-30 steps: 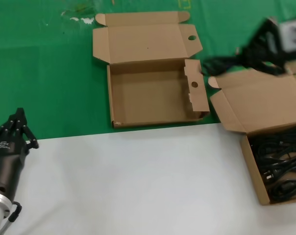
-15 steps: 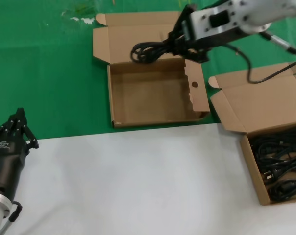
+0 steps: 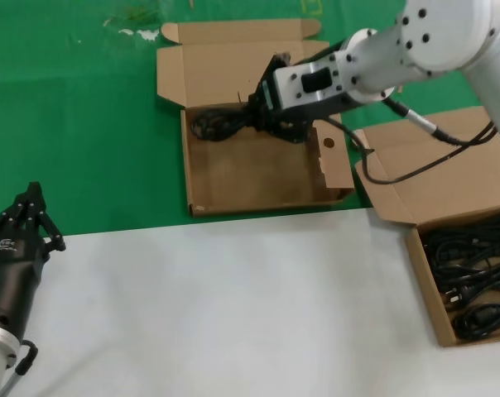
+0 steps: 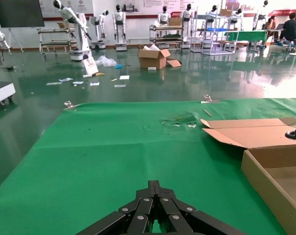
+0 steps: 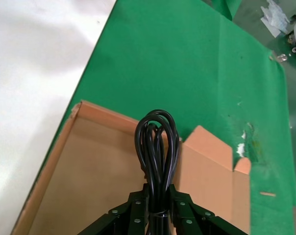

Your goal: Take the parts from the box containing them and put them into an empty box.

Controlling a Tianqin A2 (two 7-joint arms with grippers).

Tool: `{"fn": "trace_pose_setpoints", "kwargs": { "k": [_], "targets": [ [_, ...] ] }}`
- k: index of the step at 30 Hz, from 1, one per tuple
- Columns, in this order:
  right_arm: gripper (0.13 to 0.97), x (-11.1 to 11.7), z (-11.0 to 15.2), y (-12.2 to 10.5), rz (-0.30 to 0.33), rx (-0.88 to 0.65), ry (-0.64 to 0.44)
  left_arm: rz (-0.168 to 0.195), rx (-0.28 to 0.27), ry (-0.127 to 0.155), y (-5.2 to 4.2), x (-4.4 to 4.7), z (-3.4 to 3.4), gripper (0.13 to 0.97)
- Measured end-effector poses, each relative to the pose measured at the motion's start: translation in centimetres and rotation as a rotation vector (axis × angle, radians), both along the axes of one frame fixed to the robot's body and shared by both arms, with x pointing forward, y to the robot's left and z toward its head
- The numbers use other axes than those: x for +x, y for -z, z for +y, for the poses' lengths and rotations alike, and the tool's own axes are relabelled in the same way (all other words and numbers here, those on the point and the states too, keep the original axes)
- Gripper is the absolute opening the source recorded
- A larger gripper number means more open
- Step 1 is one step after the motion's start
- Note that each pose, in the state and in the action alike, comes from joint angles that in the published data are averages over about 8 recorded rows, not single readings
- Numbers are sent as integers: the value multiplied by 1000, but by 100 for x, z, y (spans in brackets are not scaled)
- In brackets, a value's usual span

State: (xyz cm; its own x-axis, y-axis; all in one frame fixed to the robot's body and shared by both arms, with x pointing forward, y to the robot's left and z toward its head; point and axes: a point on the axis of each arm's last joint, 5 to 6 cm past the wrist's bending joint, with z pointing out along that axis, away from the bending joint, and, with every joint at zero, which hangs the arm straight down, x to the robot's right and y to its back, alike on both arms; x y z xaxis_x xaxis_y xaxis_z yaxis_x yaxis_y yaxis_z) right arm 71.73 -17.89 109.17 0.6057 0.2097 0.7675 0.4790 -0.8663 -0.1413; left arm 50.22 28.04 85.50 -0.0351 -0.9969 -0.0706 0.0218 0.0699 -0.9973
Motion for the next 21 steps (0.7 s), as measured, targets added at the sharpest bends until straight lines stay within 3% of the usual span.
{"fn": "trace_pose_setpoints", "kwargs": {
  "k": [11,21],
  "targets": [
    [254,66,17,200,21,12,-4,0,0,0,0,0,0,140],
    [386,-43,-129,8,-32,151,2,0,0,0,0,0,0,140]
  ]
}}
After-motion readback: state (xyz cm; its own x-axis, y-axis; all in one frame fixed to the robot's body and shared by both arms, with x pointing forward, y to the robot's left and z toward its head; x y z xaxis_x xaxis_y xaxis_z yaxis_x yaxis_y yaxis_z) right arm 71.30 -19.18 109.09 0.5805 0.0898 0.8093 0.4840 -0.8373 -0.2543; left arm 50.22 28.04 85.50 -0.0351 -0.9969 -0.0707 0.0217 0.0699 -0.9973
